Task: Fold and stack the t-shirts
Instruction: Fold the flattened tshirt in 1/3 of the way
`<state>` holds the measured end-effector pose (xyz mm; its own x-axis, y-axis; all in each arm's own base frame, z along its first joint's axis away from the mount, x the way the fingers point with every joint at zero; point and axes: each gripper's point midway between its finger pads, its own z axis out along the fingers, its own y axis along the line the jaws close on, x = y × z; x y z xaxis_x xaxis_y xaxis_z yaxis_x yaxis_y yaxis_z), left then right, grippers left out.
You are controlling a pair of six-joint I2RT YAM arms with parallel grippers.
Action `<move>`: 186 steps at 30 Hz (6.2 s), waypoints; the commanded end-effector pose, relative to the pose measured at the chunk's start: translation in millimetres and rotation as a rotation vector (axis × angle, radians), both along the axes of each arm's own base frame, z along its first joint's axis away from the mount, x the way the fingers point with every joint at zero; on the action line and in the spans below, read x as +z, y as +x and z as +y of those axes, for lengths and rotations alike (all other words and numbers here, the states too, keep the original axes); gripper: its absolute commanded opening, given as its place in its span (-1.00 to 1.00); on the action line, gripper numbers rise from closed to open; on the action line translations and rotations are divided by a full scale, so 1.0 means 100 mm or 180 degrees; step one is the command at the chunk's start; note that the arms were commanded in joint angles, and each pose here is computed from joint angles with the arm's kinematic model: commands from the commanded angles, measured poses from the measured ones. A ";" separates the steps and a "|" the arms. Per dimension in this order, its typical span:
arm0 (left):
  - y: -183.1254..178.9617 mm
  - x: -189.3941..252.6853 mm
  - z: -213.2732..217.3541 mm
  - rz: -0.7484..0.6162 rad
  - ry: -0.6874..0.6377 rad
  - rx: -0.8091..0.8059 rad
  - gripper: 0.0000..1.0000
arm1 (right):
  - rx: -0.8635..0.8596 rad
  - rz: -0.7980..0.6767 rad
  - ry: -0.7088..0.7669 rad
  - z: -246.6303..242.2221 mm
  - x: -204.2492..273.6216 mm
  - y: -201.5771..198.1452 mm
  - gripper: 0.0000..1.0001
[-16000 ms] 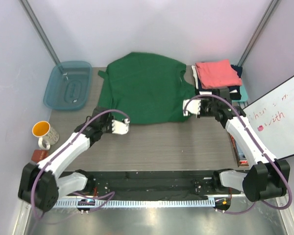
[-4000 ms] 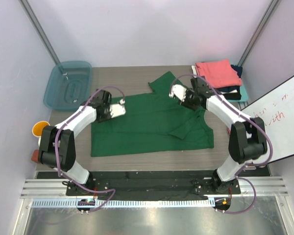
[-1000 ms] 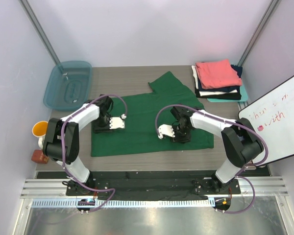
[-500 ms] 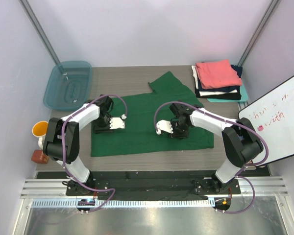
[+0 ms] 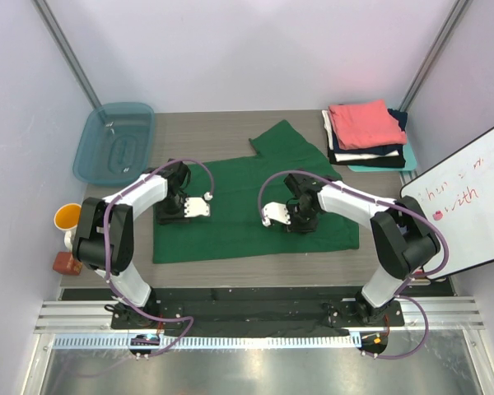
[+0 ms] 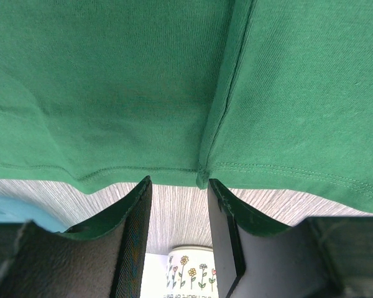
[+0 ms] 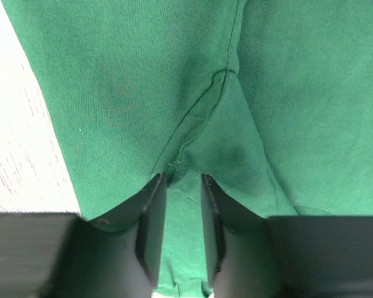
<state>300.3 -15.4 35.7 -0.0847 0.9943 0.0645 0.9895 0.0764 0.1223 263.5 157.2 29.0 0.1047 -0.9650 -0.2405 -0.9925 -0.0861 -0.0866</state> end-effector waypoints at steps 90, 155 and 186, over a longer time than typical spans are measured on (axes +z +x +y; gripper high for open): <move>-0.14 0.15 -0.11 0.0880 -0.0204 -0.0126 -0.10 | -0.1275 -0.1213 -0.0577 -0.84 -0.17 1.45 -0.92; -0.15 -0.02 0.33 0.1114 0.0619 -0.0078 -0.99 | -0.1243 -0.1241 -0.0437 -0.77 -0.15 1.44 -0.93; -0.07 0.51 0.12 0.0986 0.0391 -0.0049 0.55 | -0.0757 -0.0839 -0.0418 -0.88 0.56 0.51 -0.13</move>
<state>309.4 2.9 54.6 -0.0469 0.9703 0.2372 0.9840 0.0857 -0.1562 361.7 75.4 99.7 -0.1261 -0.9820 -0.1407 -0.8615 0.1787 -0.4753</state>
